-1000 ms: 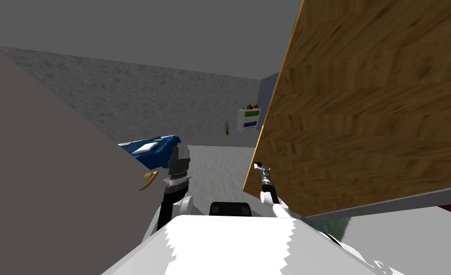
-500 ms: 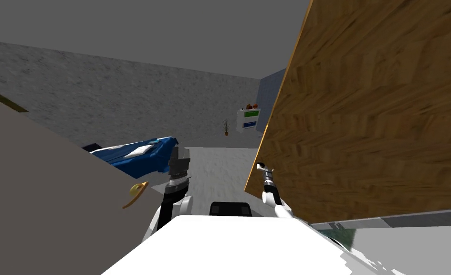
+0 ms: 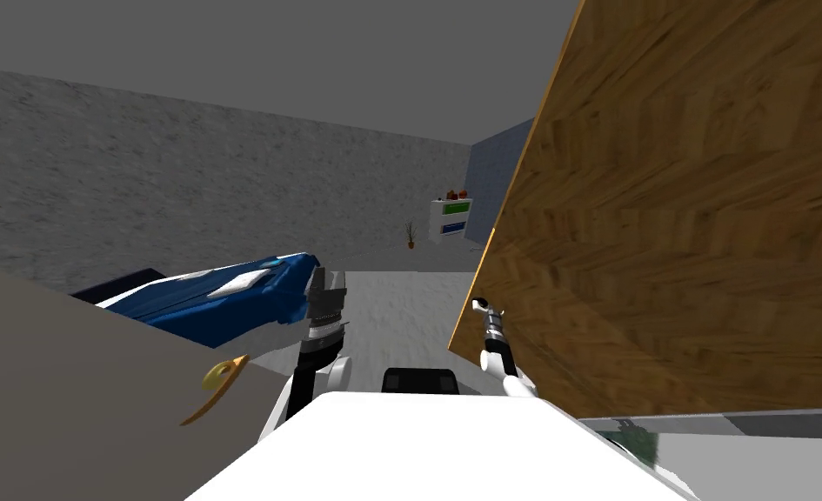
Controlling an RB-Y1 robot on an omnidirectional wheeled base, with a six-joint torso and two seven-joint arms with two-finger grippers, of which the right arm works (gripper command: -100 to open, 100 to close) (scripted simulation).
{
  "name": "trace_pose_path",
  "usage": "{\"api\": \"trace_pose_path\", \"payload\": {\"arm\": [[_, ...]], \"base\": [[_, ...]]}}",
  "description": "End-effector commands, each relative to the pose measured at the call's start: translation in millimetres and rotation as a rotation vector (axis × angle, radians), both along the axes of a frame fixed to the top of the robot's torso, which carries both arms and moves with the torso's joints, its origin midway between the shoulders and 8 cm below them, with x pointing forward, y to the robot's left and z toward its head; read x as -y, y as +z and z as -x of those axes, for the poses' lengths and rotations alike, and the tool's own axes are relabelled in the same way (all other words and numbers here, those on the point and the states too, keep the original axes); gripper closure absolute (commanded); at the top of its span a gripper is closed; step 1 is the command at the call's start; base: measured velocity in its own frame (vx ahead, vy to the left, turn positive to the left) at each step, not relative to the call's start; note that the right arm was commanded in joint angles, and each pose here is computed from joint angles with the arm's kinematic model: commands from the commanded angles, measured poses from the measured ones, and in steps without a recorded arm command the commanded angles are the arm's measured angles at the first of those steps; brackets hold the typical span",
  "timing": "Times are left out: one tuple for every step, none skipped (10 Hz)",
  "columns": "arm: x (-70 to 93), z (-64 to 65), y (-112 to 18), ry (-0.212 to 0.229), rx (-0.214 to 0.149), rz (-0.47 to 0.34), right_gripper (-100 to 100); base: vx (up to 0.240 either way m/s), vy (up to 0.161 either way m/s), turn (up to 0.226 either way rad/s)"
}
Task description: Push the door open
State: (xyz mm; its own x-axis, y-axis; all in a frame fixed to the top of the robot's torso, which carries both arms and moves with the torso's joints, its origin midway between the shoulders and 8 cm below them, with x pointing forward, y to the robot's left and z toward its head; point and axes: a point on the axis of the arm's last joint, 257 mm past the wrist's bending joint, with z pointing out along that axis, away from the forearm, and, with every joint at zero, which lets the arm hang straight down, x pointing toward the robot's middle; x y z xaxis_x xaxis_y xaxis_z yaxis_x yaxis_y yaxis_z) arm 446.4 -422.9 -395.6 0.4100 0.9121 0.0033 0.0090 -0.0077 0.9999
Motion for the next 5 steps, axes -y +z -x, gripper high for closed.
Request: {"api": "trace_pose_path", "payload": {"arm": [[11.8,-0.2,2.9,-0.016,0.007,0.008,100],[11.8,-0.2,2.9,-0.016,0.007,0.008,100],[23.1,4.8,3.2,-0.045,0.007,0.008,100],[25.6,6.0,3.3,-0.051,0.007,0.008,100],[30.8,8.5,3.4,-0.065,0.007,0.008,100]], "base": [[0.134,0.018,-0.031],[0.067,0.008,0.004],[0.153,0.013,-0.026],[0.183,0.029,-0.07],[0.168,0.045,-0.058]]}}
